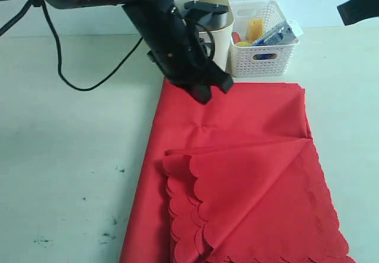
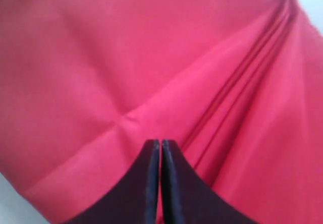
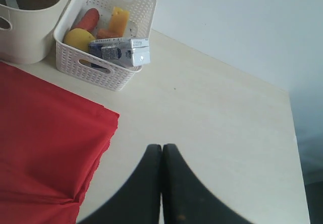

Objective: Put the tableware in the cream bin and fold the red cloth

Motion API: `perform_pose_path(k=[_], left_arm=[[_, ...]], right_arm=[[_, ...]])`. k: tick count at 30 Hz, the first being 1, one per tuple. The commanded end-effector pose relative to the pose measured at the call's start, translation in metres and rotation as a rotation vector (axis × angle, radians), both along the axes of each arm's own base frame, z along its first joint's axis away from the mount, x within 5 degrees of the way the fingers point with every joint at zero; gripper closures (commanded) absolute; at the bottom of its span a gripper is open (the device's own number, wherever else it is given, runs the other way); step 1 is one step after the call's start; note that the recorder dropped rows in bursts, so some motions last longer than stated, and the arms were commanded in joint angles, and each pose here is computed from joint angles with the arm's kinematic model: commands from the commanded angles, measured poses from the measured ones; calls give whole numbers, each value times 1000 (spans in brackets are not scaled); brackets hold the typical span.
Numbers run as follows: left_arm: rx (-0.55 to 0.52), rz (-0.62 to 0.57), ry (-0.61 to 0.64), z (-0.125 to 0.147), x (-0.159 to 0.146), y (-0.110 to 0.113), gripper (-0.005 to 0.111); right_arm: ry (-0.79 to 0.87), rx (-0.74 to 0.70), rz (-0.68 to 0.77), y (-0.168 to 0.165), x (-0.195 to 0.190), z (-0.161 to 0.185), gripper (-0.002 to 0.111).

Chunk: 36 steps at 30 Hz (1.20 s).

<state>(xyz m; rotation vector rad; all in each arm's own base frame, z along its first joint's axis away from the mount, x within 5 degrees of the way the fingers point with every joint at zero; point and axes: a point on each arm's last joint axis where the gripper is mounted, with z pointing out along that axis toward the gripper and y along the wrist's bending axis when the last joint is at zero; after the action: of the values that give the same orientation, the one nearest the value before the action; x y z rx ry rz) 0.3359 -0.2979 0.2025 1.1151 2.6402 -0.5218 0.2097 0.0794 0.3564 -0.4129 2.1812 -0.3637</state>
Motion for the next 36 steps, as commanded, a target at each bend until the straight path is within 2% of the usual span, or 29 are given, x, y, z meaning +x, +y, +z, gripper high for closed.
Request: perform_pose_path(k=[1,6,9,12,15,19,22,27,31,36], left_arm=[[26,23,4,-29,-6,12,104],[62,54,3,-65,-15,23,104],[82,57,50,-82,-22,24,104],[80,28,96,-89,-34,17,104],[59,-33,107,-88,-50,0,104],[-28,-128,111,-69,-82,-29,104],[-111,-248,89,-44,-119,-56,104],[-221,-434,-40,1,-174,-82,104],[-237,-483,-123,20,-184,-82,104],[-173,-393,-149,35,-160,-60,104]], right_arm=[[-18,2,7,0,0,1,108],[-18,2,7,0,0,1,108],[-21,4,10,0,0,1,108],[-30,13,23,2,1,2,108],[-38,23,32,3,1,2,108],[-41,23,36,3,1,3,108],[-49,9,37,3,2,3,108],[-60,-3,37,2,2,4,108],[-60,1,34,2,2,4,108],[-61,59,6,3,2,3,108]])
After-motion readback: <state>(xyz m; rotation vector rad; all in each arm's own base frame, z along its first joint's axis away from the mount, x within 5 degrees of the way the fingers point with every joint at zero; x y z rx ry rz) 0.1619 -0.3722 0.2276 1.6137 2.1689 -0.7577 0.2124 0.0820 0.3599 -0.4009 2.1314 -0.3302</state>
